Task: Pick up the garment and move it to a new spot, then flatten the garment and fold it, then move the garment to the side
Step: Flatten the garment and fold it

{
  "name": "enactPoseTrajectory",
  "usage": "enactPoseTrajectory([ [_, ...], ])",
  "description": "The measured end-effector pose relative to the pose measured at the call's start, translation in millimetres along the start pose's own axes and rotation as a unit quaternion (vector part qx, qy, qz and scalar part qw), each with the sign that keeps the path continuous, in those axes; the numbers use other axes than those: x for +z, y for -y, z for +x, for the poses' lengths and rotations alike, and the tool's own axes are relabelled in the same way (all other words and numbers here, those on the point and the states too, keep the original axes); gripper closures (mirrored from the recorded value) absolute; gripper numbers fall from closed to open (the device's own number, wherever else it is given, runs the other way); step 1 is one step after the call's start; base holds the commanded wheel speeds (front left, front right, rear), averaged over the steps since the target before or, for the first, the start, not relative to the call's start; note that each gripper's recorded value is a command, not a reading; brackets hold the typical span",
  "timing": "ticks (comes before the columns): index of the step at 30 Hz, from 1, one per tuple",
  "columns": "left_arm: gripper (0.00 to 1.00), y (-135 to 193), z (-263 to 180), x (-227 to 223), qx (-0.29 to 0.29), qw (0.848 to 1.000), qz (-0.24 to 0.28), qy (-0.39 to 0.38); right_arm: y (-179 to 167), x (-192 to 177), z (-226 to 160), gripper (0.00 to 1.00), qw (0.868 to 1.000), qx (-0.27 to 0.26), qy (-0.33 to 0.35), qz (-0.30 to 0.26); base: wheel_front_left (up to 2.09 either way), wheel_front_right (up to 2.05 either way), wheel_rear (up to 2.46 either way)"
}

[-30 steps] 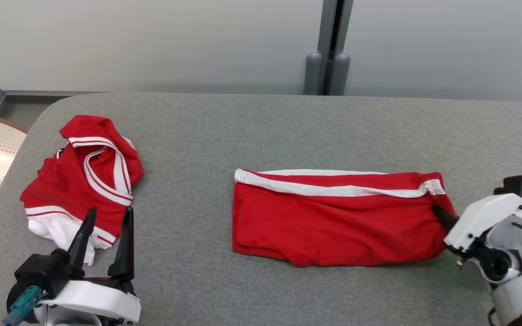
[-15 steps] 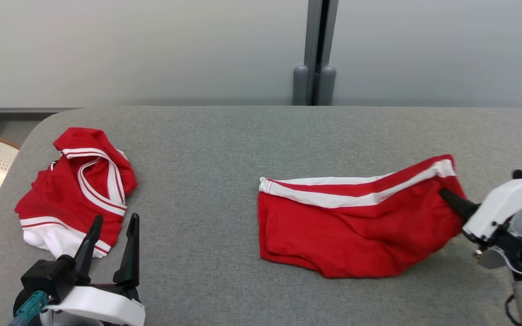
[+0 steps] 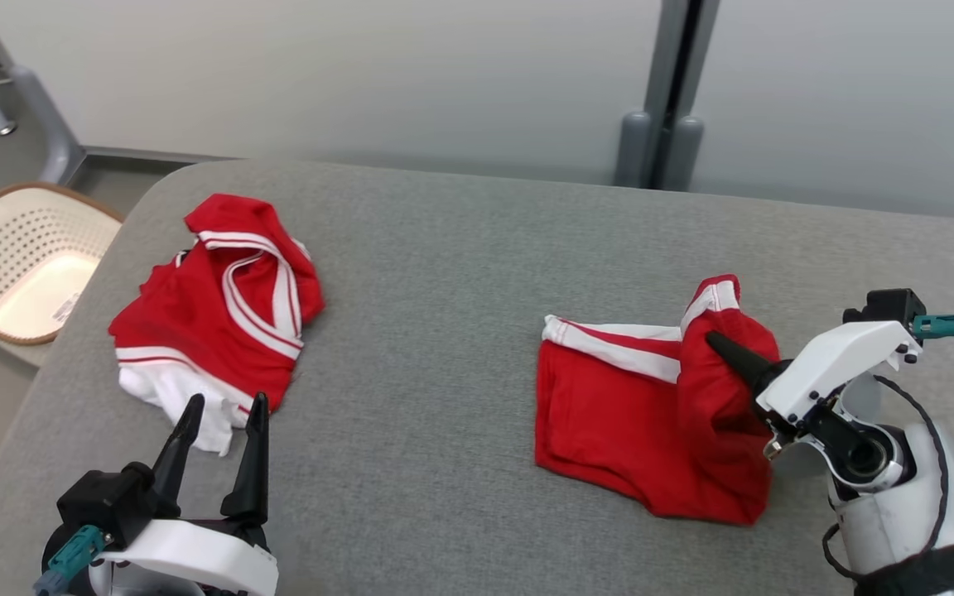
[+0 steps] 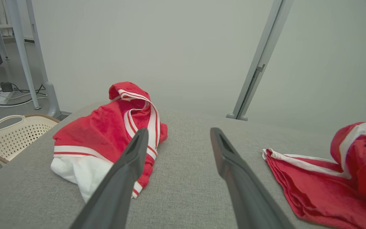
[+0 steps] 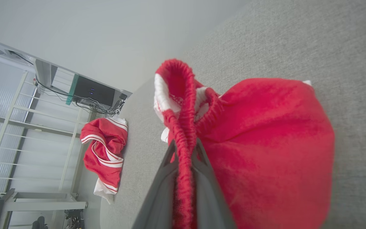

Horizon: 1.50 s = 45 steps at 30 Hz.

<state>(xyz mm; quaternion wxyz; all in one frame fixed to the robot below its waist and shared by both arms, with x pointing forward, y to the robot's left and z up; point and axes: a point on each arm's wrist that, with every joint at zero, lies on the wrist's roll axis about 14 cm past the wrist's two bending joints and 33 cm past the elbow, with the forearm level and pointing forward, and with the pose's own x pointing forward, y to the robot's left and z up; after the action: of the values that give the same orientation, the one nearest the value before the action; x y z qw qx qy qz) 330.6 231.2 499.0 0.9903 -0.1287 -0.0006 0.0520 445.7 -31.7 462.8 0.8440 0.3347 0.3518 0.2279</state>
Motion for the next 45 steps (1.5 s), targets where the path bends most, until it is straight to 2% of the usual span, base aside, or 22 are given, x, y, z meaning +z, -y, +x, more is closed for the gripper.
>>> enactPoseTrajectory([
  [9, 0.00, -23, -10, -4, 0.039, 0.999, 0.001, -0.006, -31, -31, 51, 1.00, 0.998, 0.035, -0.050, 0.021, 0.00, 0.00, 0.00],
  [15, 0.00, -27, -11, -9, 0.050, 0.999, -0.001, -0.013, -35, -49, 67, 1.00, 0.997, 0.030, -0.075, 0.017, 0.00, 0.00, 0.00],
  [16, 0.00, -27, -10, -10, 0.050, 0.999, -0.001, -0.014, -35, -51, 68, 0.54, 0.997, 0.028, -0.077, 0.013, 0.00, 0.00, 0.00],
  [17, 0.00, -27, -10, -10, 0.049, 0.999, -0.001, -0.014, -36, -51, 68, 0.00, 0.996, 0.028, -0.078, 0.011, 0.00, 0.00, 0.00],
  [25, 0.00, -14, 1, -10, 0.024, 1.000, -0.002, -0.012, -44, -40, 55, 0.00, 0.998, 0.036, -0.049, -0.016, 0.00, 0.00, 0.00],
  [30, 0.00, 3, 10, -9, -0.002, 1.000, -0.004, -0.009, -56, 5, 33, 0.00, 0.996, 0.059, 0.044, -0.053, 0.00, 0.00, 0.00],
  [32, 0.00, 9, 13, -8, -0.013, 1.000, -0.003, -0.008, -49, 25, 17, 0.00, 0.992, 0.054, 0.088, -0.074, 0.00, 0.00, 0.00],
  [35, 0.00, 16, 17, -6, -0.023, 1.000, -0.001, -0.005, -45, 49, -9, 0.00, 0.980, 0.054, 0.150, -0.116, 0.00, 0.00, 0.00],
  [38, 0.00, 21, 21, -5, -0.034, 0.999, 0.004, -0.003, -47, 67, -37, 0.00, 0.963, 0.057, 0.208, -0.164, 0.00, 0.00, 0.00],
  [43, 0.00, 35, 32, 3, -0.057, 0.998, 0.009, 0.009, -41, 79, -79, 0.00, 0.928, 0.044, 0.287, -0.236, 0.00, 0.00, 0.00],
  [45, 0.00, 37, 34, 5, -0.060, 0.998, 0.014, 0.012, -38, 78, -93, 0.00, 0.917, 0.041, 0.316, -0.240, 0.00, 0.00, 0.00],
])
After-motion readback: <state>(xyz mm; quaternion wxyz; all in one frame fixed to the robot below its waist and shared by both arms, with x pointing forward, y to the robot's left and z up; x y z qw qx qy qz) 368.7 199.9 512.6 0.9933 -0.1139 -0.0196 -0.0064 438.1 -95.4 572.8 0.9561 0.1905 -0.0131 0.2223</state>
